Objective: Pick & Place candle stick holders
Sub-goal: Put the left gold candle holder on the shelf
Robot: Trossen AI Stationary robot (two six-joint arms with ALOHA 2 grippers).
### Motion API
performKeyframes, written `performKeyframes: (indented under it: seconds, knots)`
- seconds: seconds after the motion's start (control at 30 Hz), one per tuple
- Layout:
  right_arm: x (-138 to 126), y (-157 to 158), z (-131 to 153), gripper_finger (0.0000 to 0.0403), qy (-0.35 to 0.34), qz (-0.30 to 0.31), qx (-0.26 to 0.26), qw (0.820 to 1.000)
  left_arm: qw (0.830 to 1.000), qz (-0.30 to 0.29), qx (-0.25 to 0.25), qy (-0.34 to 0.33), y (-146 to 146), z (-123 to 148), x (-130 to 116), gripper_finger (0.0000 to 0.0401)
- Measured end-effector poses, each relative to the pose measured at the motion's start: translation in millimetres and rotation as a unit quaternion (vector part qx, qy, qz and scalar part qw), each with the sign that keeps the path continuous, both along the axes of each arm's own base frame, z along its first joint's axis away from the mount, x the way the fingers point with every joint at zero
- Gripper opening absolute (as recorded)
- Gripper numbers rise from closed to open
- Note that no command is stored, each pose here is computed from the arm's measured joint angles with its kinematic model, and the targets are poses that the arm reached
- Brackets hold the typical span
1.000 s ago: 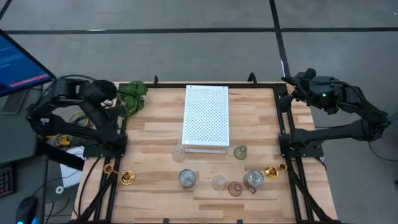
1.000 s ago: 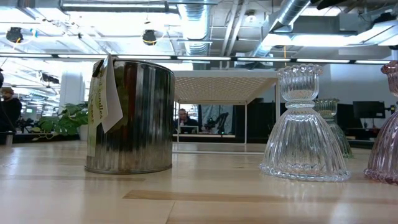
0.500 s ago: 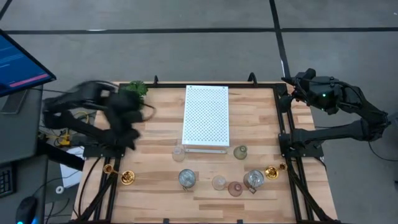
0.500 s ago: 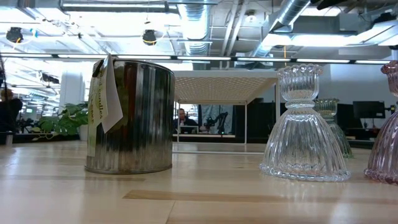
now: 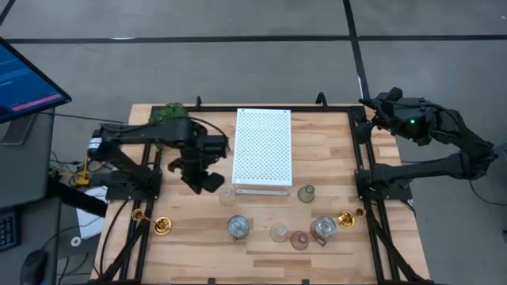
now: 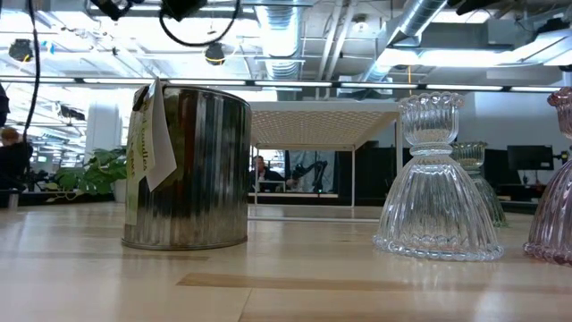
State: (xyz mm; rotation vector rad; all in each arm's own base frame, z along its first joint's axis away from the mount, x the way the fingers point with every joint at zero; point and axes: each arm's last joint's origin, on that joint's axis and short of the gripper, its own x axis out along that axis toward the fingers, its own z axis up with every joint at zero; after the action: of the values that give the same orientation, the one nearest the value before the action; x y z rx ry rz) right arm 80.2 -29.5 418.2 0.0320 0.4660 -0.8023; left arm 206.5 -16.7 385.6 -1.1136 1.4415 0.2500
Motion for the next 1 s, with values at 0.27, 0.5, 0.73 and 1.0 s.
performKeyframes:
  seconds: [0.27, 0.5, 0.73, 1.0]
  knots:
    - [-1.3, 0.2, -2.1, 0.0240, 0.013, 0.000, 0.002, 1.000, 0.998, 0.049, -0.018, -0.025, -8.3, 22.5, -40.5, 0.0067]
    - [-1.2, 0.2, -2.1, 0.0240, 0.013, 0.000, 0.002, 1.000, 0.997, 0.045, -0.042, 0.037, -17.5, 0.6, -42.9, 0.0142]
    - [-1.2, 0.2, -2.1, 0.0240, 0.013, 0.000, 0.002, 1.000, 0.993, 0.026, -0.043, 0.112, -18.8, -40.4, -38.7, 0.0173]
    - [-1.2, 0.2, -2.0, 0.0240, 0.013, 0.000, 0.002, 1.000, 0.987, -0.005, -0.040, 0.158, -18.4, -72.5, -42.4, 0.0155]
